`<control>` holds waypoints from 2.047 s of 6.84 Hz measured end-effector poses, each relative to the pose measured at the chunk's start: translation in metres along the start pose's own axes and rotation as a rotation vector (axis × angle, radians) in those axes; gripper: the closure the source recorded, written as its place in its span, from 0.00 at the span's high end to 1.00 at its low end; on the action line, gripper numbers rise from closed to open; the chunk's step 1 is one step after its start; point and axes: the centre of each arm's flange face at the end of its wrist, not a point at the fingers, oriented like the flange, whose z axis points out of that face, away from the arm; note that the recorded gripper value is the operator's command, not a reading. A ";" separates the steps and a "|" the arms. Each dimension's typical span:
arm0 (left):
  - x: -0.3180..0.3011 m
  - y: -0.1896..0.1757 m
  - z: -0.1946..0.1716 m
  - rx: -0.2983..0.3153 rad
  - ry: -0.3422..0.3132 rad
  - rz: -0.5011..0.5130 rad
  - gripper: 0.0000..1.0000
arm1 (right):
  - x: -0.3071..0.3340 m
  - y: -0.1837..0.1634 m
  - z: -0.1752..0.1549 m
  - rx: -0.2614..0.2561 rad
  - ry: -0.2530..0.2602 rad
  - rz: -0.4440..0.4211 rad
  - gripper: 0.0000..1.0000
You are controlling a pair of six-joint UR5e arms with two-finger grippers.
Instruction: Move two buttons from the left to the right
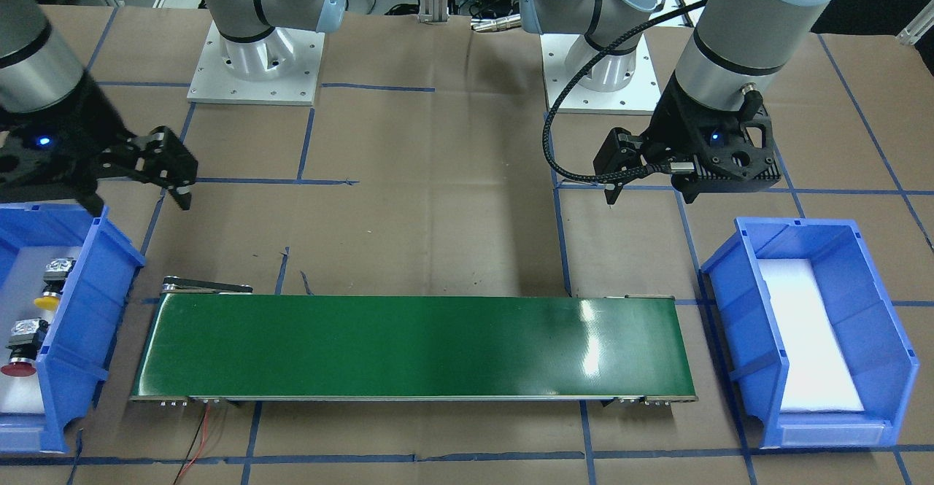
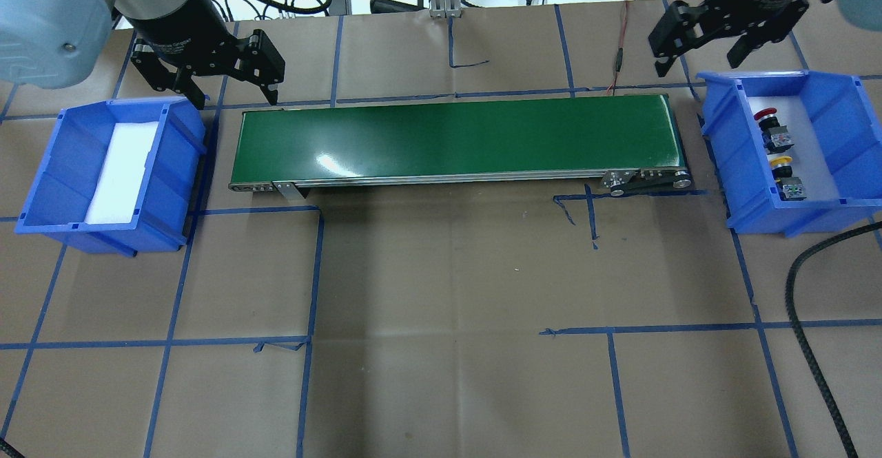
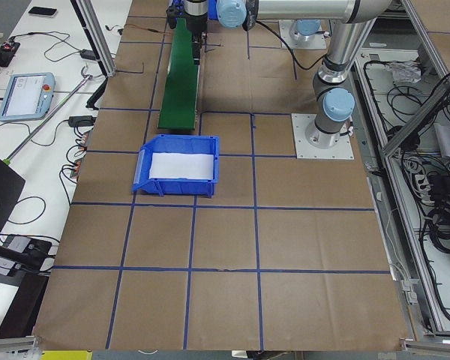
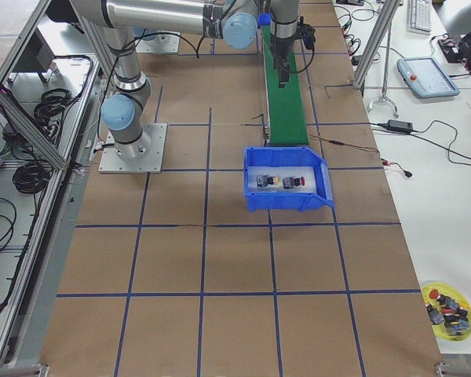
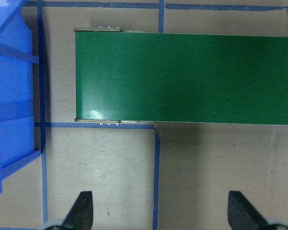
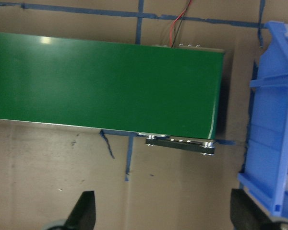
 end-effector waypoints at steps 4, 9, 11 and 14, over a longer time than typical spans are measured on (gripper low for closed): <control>0.000 0.000 0.000 -0.001 0.001 0.000 1.00 | -0.063 0.053 0.010 -0.037 -0.006 0.043 1.00; 0.000 0.000 0.001 -0.002 0.002 0.000 1.00 | -0.064 0.058 0.008 -0.037 0.006 0.043 1.00; 0.000 0.000 0.001 -0.003 0.002 0.000 1.00 | -0.064 0.058 0.012 -0.046 0.006 0.042 1.00; 0.000 0.000 0.002 -0.003 0.003 0.000 1.00 | -0.063 0.056 0.014 -0.048 0.006 0.042 1.00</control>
